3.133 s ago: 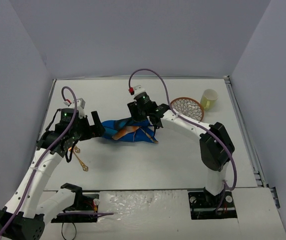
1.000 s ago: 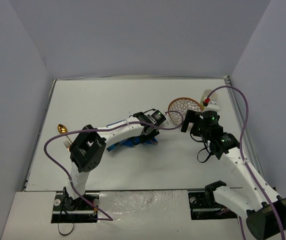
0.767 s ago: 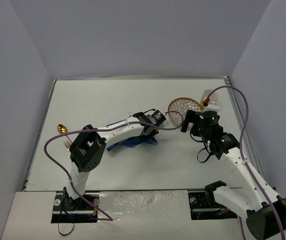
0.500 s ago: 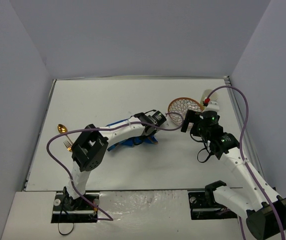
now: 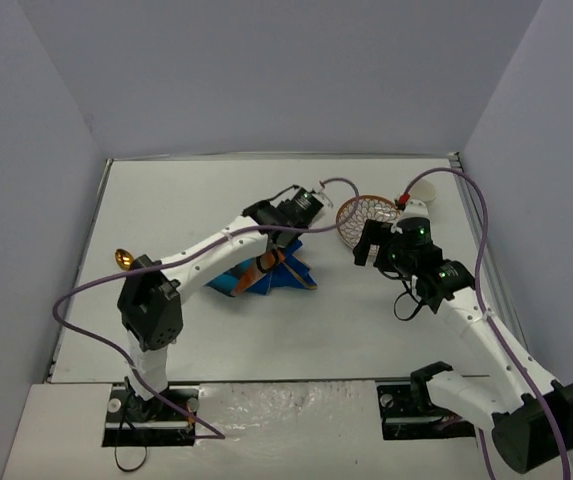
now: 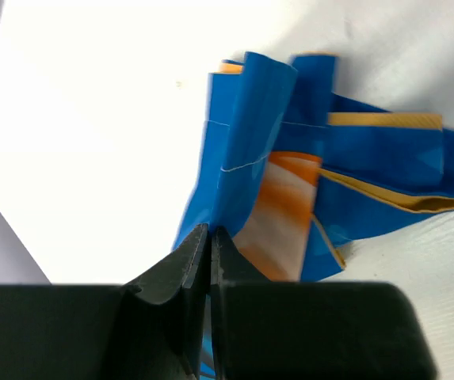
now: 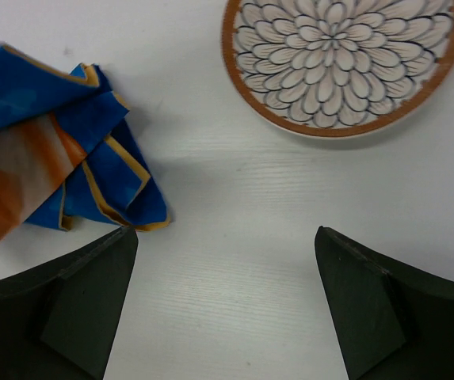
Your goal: Set the dinner table for one person
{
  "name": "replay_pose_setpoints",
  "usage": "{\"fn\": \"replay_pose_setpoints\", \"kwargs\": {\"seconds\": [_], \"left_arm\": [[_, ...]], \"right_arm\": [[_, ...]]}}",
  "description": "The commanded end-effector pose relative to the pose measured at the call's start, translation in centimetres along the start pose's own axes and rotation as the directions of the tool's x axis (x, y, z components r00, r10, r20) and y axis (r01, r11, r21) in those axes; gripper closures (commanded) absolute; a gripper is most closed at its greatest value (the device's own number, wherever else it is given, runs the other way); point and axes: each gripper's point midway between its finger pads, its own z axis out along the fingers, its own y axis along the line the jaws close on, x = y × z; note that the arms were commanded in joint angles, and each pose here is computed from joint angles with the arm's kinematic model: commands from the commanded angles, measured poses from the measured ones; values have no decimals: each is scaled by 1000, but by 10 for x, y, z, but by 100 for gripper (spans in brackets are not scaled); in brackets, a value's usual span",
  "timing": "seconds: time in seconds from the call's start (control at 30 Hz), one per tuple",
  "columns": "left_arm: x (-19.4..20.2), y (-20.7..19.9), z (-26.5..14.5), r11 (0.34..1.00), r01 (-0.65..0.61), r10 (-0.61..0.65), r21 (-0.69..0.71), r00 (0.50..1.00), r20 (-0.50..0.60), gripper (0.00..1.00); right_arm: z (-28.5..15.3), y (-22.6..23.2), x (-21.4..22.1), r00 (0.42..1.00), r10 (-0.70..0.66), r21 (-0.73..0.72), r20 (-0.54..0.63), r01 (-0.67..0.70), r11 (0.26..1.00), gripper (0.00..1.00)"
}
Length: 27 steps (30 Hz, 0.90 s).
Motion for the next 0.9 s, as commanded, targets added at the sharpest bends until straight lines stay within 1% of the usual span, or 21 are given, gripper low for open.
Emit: {"fn": "replay_pose_setpoints", "kwargs": {"seconds": [0.0, 0.07, 0.1, 0.17, 0.23, 0.33, 0.37, 0.5, 0.67, 0.87], "left_arm": [[-19, 83, -61, 939, 337, -321, -66, 930, 179, 100], [-13, 97, -67, 910, 411, -394, -54, 898, 195, 100], [-13, 98, -68, 900, 436, -421, -35, 885, 200, 100], [-8, 105, -74, 877, 481, -467, -12, 857, 216, 100], [-5, 111, -81, 857, 514, -501, 2, 834, 232, 100], [2, 114, -84, 843, 537, -525, 13, 818, 236, 100], [5, 114, -85, 840, 543, -531, 18, 814, 236, 100], [13, 113, -84, 822, 569, -561, 35, 796, 229, 100], [17, 113, -83, 810, 585, -578, 41, 785, 224, 100], [20, 115, -82, 801, 597, -590, 45, 776, 222, 100]], "right_arm": [[5, 59, -27, 998, -45, -162, 49, 52, 985, 10], [12, 80, -22, 997, -69, -192, 40, 75, 978, 10], [17, 89, -14, 997, -80, -207, 16, 82, 975, 11], [29, 105, -8, 998, -61, -234, -1, 59, 970, 13], [39, 115, -14, 1000, -22, -258, 22, 27, 966, 15], [61, 122, -10, 1000, 9, -253, 0, -9, 967, 17], [65, 126, -15, 1000, 20, -254, 10, -17, 967, 17], [91, 134, -19, 1000, 21, -237, -6, -22, 971, 18], [120, 143, -2, 997, 21, -251, -77, -40, 967, 16], [139, 144, 24, 988, 14, -275, -152, -56, 960, 13]]}}
